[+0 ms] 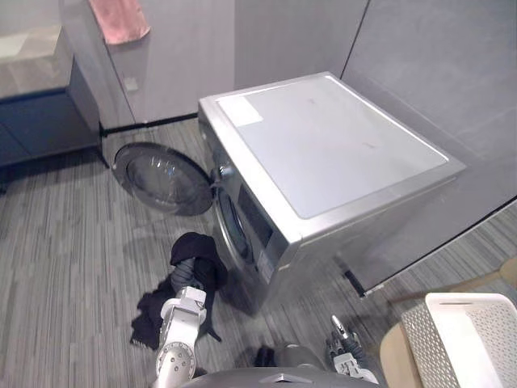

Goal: Pick up the laundry basket with both hands and put the clothes into the washing machine.

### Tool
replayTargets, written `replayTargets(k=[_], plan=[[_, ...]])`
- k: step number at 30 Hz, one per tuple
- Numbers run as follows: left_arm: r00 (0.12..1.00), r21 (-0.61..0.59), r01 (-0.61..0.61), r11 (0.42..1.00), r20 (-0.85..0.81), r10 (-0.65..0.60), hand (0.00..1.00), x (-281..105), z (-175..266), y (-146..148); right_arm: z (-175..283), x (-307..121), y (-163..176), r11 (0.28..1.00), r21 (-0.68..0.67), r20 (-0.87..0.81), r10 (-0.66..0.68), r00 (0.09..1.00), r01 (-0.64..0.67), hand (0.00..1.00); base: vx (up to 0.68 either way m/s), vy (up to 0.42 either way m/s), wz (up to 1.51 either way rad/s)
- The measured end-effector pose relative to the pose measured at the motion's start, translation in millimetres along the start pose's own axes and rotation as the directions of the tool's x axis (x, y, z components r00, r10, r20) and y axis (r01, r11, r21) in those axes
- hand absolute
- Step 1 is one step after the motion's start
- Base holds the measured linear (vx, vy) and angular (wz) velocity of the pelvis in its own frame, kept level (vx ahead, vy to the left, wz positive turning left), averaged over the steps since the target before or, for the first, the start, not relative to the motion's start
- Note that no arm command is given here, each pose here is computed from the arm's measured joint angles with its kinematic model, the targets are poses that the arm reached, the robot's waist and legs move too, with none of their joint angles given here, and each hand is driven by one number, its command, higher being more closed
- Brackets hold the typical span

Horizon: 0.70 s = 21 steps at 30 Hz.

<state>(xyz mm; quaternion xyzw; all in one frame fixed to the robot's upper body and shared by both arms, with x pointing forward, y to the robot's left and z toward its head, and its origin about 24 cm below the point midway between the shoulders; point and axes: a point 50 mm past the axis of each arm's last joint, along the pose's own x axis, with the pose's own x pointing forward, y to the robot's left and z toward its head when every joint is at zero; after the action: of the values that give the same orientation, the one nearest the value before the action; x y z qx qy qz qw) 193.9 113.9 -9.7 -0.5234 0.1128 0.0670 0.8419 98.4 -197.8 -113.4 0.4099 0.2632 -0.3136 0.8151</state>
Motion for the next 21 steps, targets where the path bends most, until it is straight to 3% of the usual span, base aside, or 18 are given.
replayTargets(k=[6, 10, 17, 21], plan=[[1.0, -0.006, -0.001, 1.0, 0.005, 0.001, 1.0, -6, 1, 3, 10, 10, 33, 0.994, -0.03, 0.027, 0.105, 0.994, -0.104, 0.0, 0.3, 0.0, -0.71], [1.0, -0.007, -0.014, 1.0, 0.002, 0.014, 1.0, -9, 0, 6, 15, 15, 53, 0.985, -0.043, 0.046, 0.169, 0.985, -0.167, 0.0, 0.27, 0.253, -1.04], [0.998, 0.017, -0.045, 0.999, -0.032, 0.045, 1.0, -11, -4, 15, 5, 2, -5, 0.998, 0.026, 0.033, -0.05, 0.998, 0.049, 0.0, 0.26, 0.599, -0.62], [0.999, 0.032, 0.016, 0.999, -0.032, -0.015, 1.0, -2, -5, 1, 13, 4, -9, 0.997, 0.048, 0.065, -0.071, 0.995, 0.068, 0.0, 0.07, 0.501, -1.16]])
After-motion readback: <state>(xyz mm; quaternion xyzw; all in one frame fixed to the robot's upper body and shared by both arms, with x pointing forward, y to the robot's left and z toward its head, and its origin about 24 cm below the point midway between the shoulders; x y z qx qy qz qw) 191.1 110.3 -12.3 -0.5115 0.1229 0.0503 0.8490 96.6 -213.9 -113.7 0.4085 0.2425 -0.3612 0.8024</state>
